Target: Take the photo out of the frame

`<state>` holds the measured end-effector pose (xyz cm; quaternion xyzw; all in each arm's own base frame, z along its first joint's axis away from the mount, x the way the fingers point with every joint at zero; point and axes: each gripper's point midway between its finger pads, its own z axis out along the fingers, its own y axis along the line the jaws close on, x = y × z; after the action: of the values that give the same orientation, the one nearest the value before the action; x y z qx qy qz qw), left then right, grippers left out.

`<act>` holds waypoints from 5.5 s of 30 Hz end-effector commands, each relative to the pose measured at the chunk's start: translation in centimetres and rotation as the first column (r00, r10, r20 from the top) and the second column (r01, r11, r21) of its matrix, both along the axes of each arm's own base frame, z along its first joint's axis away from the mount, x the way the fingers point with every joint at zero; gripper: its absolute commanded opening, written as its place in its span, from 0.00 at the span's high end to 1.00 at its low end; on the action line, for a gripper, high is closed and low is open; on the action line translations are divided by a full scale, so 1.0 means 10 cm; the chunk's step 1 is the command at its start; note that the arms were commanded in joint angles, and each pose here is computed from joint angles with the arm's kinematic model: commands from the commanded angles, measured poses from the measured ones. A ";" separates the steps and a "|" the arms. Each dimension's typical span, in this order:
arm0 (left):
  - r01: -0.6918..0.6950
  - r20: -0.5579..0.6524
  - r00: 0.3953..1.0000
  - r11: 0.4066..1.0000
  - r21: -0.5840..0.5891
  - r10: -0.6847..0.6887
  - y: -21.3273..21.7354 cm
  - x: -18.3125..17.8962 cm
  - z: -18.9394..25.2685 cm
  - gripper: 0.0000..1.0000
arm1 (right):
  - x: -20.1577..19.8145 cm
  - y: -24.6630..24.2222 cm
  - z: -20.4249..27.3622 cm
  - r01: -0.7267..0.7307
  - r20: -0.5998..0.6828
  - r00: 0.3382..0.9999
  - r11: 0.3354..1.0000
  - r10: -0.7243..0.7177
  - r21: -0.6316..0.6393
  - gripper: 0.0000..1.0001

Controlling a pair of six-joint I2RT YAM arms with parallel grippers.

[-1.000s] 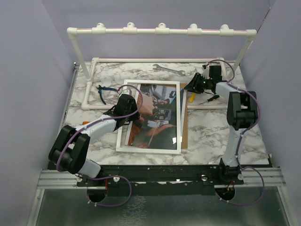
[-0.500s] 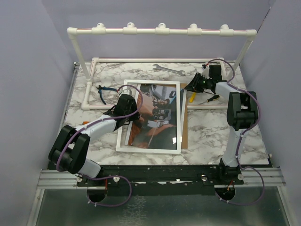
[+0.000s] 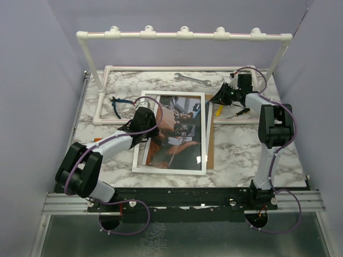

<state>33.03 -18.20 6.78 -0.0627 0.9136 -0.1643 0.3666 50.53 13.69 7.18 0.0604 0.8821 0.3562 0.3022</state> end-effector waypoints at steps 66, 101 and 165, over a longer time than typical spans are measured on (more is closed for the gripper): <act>-0.306 0.102 0.941 0.941 -0.144 0.322 1.05 0.10 0.19 0.16 | -1.06 0.46 0.05 -0.012 -0.013 1.000 1.000 0.012 -0.018 0.00; -0.179 0.065 0.980 0.975 -0.129 0.188 0.83 0.31 -0.27 0.58 | -1.28 0.97 -0.09 -0.080 -0.100 0.991 0.996 0.085 0.051 0.00; -0.235 0.148 0.963 0.971 0.037 0.227 0.94 0.38 0.06 0.47 | -1.50 0.80 -0.10 -0.101 -0.030 0.995 0.932 0.096 -0.348 0.53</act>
<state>35.59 -8.97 5.87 -0.1216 0.8886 -0.1028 0.4302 35.37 22.29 5.57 -0.0243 0.9302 0.2442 0.2729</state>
